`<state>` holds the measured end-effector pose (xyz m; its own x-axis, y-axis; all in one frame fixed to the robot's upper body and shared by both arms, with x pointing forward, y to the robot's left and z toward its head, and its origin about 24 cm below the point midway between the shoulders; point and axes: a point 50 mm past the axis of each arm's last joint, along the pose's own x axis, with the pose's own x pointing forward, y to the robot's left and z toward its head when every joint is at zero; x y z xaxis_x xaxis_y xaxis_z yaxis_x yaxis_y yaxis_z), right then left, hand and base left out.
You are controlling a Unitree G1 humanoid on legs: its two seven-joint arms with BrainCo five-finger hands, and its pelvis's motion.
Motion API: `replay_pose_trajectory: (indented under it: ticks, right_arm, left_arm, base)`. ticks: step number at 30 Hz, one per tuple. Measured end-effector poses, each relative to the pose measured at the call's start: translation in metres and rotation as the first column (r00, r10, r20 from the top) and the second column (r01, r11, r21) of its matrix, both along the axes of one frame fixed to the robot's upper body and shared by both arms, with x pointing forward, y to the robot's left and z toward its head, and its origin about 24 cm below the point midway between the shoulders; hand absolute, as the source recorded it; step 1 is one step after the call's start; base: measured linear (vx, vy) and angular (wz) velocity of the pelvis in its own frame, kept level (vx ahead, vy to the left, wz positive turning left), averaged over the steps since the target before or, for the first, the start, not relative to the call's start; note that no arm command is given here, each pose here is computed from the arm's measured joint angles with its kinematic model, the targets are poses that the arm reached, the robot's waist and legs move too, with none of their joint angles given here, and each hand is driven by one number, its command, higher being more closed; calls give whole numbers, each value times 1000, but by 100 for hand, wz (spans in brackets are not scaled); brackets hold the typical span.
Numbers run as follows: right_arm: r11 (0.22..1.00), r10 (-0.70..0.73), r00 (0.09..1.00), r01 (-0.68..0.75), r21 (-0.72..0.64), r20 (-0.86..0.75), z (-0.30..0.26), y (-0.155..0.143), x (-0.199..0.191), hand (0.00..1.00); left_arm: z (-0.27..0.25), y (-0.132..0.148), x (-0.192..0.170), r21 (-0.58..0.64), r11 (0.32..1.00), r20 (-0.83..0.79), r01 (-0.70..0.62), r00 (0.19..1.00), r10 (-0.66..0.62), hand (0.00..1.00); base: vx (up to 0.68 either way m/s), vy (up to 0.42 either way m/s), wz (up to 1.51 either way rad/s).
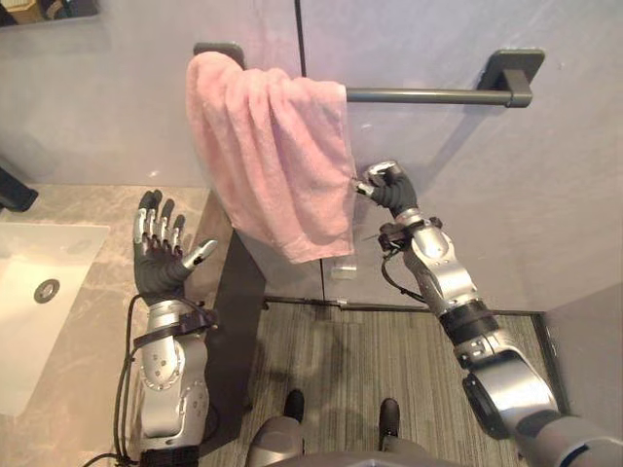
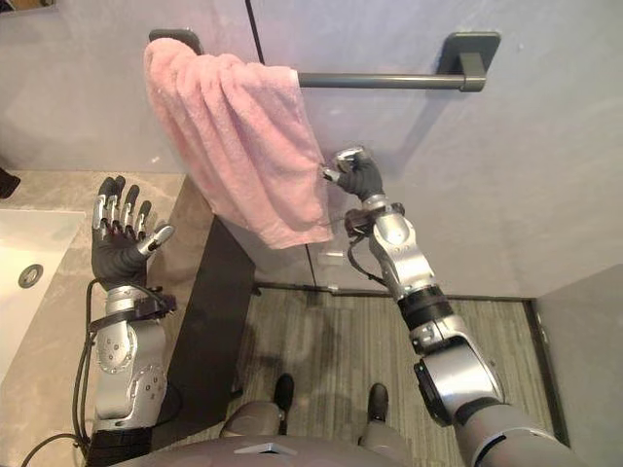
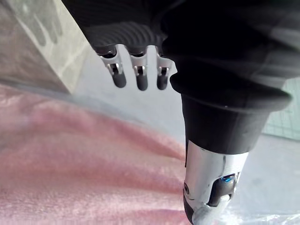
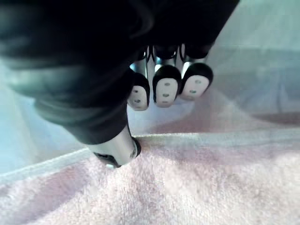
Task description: Organize washtable
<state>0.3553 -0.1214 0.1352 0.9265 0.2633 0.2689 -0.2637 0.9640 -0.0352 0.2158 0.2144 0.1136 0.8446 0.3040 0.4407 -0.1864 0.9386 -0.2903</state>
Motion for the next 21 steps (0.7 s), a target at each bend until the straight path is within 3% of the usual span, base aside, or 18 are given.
replay_pose_trajectory:
  ticks: [14,15,21]
  right_arm:
    - [998,-36,999,35,47,21,-11,-21,-24,100]
    - [998,-32,999,31,60,12,-13,-21,-24,0]
    - [998,11,1000,-9,61,-18,-22,-15,-28,0]
  left_arm:
    - [17,3,10,66,997,65,-43,997,39,0]
    - [17,3,10,66,997,64,-44,997,40,0]
    - [6,4,13,58,997,12,-48,999,47,0]
  base:
    - [16,8,-18]
    - [2,5,-4]
    - [0,0,0]
